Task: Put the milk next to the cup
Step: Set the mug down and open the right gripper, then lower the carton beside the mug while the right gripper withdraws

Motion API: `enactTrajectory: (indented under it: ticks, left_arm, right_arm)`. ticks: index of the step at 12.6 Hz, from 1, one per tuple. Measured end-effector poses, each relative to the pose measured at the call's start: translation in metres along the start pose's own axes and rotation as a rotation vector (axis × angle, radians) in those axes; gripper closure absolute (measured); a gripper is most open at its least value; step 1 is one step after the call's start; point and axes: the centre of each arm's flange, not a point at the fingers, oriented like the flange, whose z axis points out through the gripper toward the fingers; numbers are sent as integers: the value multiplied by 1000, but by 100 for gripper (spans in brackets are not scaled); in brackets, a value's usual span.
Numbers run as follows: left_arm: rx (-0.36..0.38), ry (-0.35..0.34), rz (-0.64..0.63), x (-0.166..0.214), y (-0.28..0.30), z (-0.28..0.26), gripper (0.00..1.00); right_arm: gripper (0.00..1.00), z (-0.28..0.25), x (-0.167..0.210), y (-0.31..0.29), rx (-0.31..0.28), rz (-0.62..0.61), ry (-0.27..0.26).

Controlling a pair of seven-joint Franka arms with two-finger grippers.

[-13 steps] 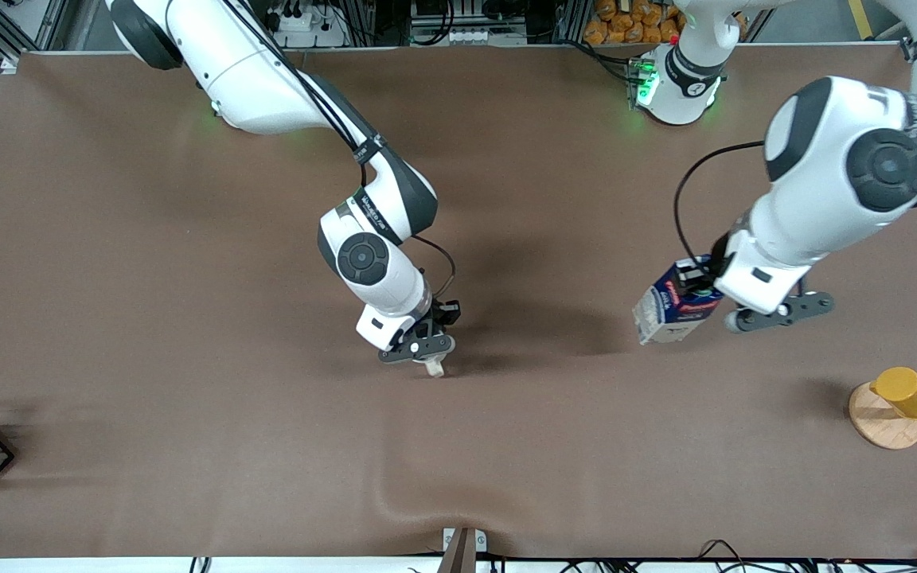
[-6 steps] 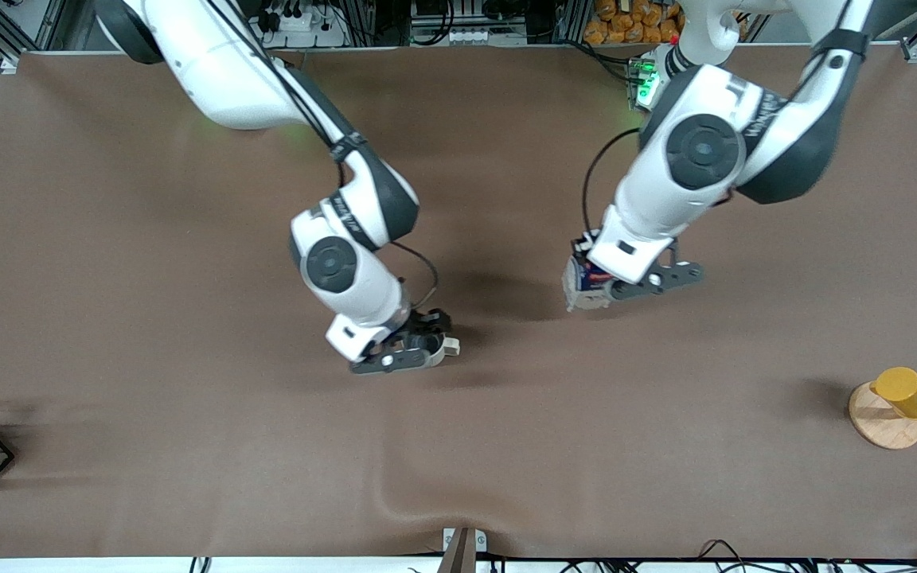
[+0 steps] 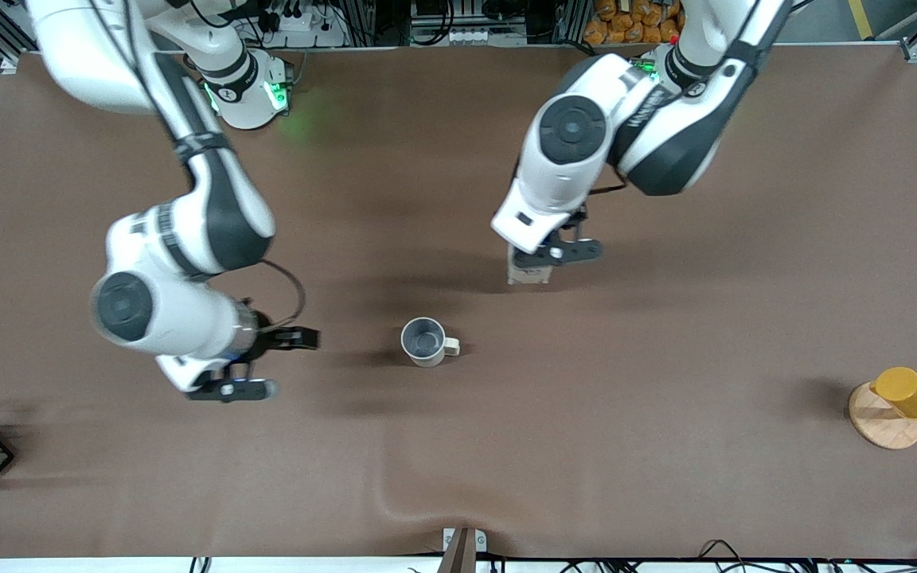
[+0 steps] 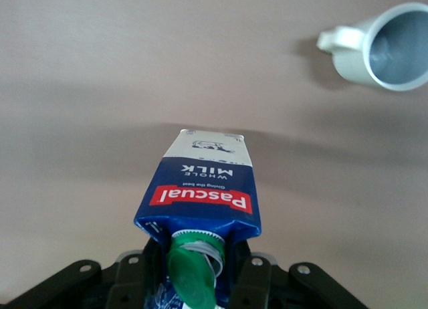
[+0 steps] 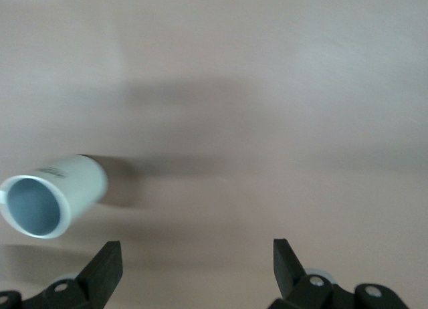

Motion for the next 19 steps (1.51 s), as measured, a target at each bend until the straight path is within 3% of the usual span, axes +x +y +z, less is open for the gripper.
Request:
enactTrajectory:
  ticks: [3, 6, 15, 19]
  left_arm:
    - [-1, -21, 70, -20, 44, 21, 58]
    - [-23, -26, 103, -24, 73, 30, 58]
    - [-111, 43, 104, 8, 93, 55, 58]
    - [-140, 67, 91, 21, 96, 67, 58]
  right_arm:
    - [0, -30, 12, 89, -7, -67, 19]
    - [0, -63, -2, 153, 0, -60, 30]
    - [0, -169, -113, 159, -49, -72, 54]
    - [0, -197, -148, 156, -54, -49, 25]
